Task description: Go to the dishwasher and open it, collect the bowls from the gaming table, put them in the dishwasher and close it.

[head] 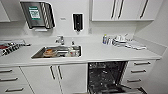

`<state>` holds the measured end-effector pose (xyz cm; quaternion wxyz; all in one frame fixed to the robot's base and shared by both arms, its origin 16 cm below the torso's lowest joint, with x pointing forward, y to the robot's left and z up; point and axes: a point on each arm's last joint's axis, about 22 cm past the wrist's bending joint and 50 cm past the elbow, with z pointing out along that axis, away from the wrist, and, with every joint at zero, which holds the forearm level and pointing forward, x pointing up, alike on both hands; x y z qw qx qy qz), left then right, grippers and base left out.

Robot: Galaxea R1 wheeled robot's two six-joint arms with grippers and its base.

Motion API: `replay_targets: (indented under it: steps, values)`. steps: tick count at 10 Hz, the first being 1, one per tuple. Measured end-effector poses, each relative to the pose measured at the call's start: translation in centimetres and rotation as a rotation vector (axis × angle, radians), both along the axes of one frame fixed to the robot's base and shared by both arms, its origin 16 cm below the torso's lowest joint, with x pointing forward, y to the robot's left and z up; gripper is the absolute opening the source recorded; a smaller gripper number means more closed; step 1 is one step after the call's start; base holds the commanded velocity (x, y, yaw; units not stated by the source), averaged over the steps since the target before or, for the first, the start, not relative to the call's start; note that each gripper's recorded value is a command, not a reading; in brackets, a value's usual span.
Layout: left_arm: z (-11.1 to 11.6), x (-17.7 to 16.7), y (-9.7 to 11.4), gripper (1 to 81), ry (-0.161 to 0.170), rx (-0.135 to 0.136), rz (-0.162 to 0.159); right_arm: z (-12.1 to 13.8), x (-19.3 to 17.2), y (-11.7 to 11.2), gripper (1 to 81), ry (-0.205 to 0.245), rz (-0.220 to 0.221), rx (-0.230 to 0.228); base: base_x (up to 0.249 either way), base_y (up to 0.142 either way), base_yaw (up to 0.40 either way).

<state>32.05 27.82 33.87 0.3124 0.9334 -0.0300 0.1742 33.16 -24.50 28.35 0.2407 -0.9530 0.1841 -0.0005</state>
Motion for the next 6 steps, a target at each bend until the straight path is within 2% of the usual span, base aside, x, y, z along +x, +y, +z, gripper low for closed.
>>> replay_targets:
  steps: [1, 3, 5, 6]
  values:
    - [-1.4, -1.1, -1.0, 81.1, 0.026, 0.01, -0.001, -0.4, -1.5, -0.1, 81.1, -0.007, 0.013, 0.001, 0.0, 0.0, 0.0]
    - [-4.2, -4.4, -1.1, 81.1, 0.094, 0.063, 0.0, -1.4, -4.5, -1.1, 81.1, -0.03, 0.036, -0.019, 0.0, 0.0, 0.0]
    - [-5.7, -10.6, -2.9, 81.1, 0.19, 0.061, -0.006, -2.1, -6.2, -2.6, 81.1, -0.057, 0.05, -0.045, 0.0, 0.0, 0.0]
    - [-6.3, -11.6, -3.8, 81.1, 0.207, 0.064, -0.006, -2.4, -6.9, -2.9, 81.1, -0.06, 0.051, -0.053, 0.0, 0.0, 0.0]
